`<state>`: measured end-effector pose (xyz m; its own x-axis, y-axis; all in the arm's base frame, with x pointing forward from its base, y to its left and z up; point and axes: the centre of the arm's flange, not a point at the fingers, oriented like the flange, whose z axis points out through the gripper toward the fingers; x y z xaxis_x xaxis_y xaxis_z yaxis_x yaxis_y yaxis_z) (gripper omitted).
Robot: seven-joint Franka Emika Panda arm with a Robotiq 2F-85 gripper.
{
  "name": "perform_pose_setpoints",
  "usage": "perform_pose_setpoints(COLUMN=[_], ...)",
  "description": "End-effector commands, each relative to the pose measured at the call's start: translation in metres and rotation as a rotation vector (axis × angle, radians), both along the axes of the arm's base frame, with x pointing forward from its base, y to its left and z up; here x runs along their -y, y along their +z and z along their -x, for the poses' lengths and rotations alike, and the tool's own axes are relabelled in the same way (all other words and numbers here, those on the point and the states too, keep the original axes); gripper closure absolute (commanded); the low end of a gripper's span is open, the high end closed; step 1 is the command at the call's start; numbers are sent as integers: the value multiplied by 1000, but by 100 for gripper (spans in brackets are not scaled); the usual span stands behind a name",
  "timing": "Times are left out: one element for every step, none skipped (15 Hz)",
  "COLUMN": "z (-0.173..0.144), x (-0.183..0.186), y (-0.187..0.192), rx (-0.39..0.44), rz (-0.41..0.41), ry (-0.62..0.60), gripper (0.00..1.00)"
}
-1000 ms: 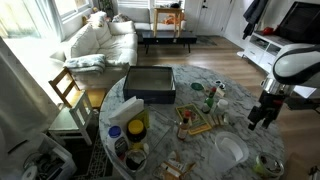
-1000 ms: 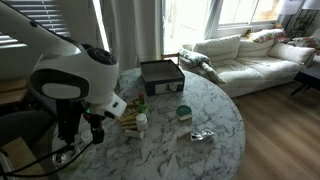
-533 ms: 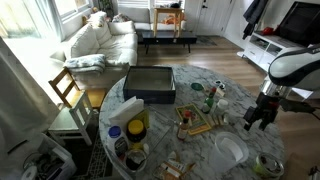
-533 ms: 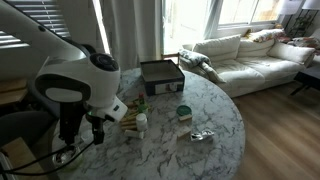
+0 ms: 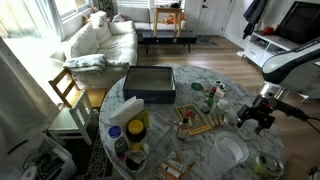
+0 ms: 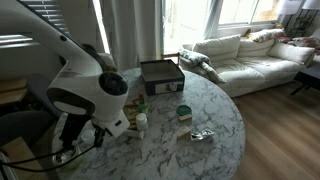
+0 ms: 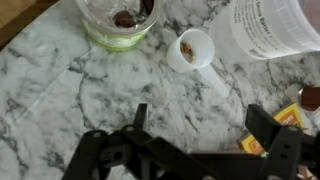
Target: Pour the contents in the clear measuring cup into the clear cup on the left
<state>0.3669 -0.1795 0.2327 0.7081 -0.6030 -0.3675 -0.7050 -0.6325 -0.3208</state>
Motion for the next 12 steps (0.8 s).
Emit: perform_pose_setpoints(z=[-8,-7,-7,-7,-7,-7,-6,-5,-4,-4,-3,-2], x=[6,6,7,8,9,11,14,15,17,17,18,19], y=[-25,-31,-34,-37,-41,-46,-52,-56,-59,-62,-65,-68], rx=[-29,-29,-27,-22,-19,-17,-23,-28,-31,-41,-52,-67], rz=[-64,-82,-97,-109,-122,-142,-150,-164,-181,-195,-210,-220], ry=[-132,-158,-186,-207,-227,-244,-268,-293,-310,-324,-333,-337], gripper=[0,0,0,0,0,0,0,0,0,0,0,0])
